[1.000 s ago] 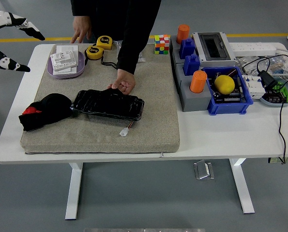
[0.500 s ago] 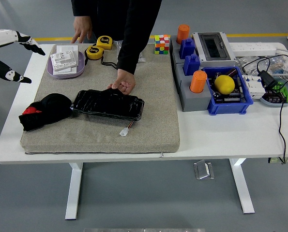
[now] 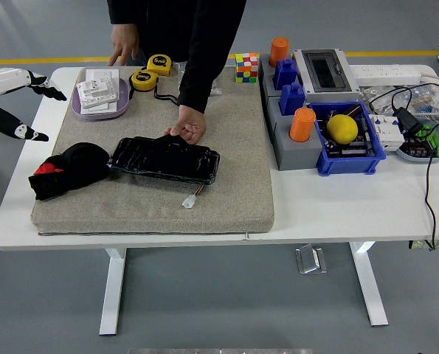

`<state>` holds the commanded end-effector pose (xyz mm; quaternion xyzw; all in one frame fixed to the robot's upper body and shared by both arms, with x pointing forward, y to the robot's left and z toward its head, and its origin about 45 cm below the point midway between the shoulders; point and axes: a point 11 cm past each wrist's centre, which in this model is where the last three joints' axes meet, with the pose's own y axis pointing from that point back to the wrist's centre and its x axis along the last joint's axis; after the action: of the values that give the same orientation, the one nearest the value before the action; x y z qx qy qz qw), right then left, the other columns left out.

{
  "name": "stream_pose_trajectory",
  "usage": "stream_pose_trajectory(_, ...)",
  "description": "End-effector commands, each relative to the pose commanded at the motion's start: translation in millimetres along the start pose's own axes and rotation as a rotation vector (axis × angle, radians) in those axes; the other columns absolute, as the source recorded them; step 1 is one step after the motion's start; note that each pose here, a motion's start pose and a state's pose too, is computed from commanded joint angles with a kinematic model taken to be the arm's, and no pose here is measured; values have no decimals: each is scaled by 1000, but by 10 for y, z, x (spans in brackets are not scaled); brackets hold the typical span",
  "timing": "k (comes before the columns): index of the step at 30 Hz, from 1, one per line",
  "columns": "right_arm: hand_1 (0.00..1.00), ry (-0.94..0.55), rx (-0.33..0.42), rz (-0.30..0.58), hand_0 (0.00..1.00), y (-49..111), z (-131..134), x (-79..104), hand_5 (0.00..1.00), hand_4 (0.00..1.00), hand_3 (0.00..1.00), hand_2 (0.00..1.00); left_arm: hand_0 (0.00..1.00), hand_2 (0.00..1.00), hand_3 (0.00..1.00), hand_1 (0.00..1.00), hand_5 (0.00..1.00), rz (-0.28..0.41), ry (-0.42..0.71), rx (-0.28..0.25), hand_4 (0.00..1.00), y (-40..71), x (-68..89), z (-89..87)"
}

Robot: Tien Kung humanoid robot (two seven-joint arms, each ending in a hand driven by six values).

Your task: Pick the rag up,wipe the panel,place it on the desk

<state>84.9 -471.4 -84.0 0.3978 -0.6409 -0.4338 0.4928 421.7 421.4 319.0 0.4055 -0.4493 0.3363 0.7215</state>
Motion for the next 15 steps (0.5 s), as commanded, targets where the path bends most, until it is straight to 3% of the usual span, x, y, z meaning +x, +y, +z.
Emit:
stream_pose_trajectory(8, 736, 7, 3, 3, 777, 4, -18, 17, 591, 998, 681, 726, 697, 764, 764, 746, 192, 17, 5, 36, 928, -40, -132, -98)
stream_pose_trajectory(15, 736, 11, 4, 6, 777, 7, -28, 31, 591, 998, 679, 725, 693, 761, 757, 744, 193, 4, 12, 36, 926, -105, -264, -93)
